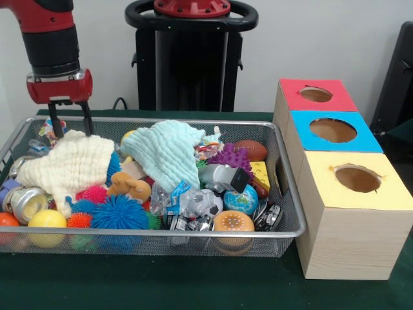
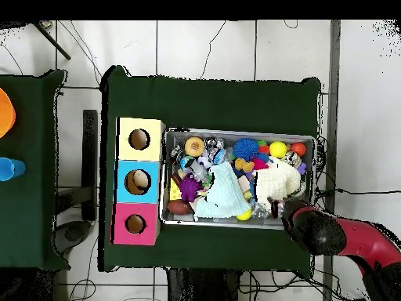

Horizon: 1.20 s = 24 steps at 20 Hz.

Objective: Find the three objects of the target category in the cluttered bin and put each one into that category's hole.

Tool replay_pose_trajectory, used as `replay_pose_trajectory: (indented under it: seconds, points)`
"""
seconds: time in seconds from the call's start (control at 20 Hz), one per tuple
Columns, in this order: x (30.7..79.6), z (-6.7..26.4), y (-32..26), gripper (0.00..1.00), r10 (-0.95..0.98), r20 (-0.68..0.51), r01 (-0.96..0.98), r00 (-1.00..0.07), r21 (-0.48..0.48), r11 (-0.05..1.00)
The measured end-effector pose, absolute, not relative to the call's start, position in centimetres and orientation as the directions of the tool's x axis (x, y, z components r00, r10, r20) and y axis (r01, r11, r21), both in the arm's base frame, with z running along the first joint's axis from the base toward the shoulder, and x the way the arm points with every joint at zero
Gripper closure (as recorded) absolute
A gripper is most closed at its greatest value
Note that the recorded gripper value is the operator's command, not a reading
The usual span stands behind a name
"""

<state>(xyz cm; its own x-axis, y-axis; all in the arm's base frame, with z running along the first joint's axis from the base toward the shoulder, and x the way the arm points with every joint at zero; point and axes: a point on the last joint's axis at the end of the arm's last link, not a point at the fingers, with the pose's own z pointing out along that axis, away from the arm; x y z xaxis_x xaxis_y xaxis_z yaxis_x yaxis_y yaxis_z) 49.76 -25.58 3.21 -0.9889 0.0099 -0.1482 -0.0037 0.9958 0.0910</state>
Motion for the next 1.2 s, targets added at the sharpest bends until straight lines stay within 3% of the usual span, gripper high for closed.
replay_pose_trajectory:
  seconds: [1.2]
  points:
    - [48.1, 1.8, -26.0, 0.0, 0.013, -0.122, 0.001, -0.992, 0.094, 0.996]
